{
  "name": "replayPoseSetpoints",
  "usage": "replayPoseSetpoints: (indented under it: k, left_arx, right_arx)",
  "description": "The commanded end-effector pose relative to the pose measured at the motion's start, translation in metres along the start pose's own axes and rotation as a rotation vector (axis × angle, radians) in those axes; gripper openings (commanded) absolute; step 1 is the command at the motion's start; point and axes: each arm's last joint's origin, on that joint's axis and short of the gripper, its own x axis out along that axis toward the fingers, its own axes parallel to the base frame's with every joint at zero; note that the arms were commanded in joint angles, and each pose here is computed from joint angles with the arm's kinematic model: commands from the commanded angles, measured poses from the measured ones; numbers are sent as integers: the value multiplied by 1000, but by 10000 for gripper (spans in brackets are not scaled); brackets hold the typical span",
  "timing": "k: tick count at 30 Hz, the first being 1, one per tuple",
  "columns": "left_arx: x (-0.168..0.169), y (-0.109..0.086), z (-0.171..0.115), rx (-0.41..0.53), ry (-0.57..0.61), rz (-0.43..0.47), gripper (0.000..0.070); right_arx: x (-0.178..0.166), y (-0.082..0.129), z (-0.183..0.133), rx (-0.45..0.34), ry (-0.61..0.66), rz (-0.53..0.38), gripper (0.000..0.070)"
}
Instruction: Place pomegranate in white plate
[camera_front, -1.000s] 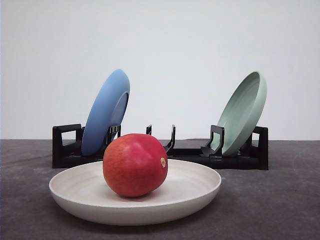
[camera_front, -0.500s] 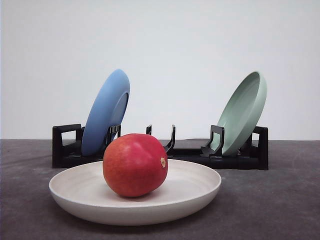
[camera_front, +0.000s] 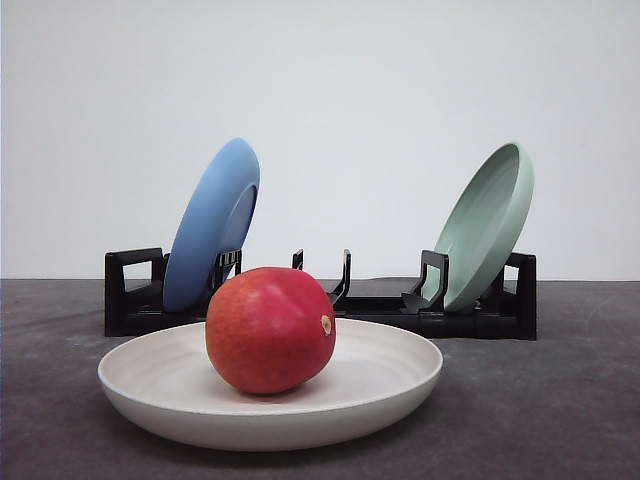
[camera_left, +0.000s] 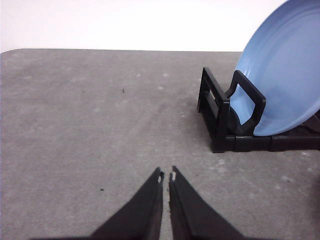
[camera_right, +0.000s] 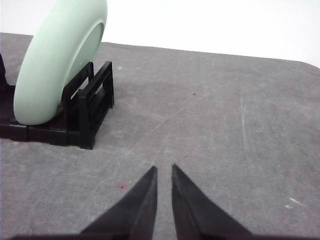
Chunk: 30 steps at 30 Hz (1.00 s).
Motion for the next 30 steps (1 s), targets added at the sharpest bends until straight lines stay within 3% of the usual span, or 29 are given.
replayPoseSetpoints:
  k: [1, 30]
  left_arx:
    - [1, 0, -2, -1, -6, 0, 0]
    - [1, 0, -2, -1, -6, 0, 0]
  right_arx:
    - [0, 0, 0, 3, -7, -1, 49]
    - [0, 0, 0, 3, -7, -1, 48]
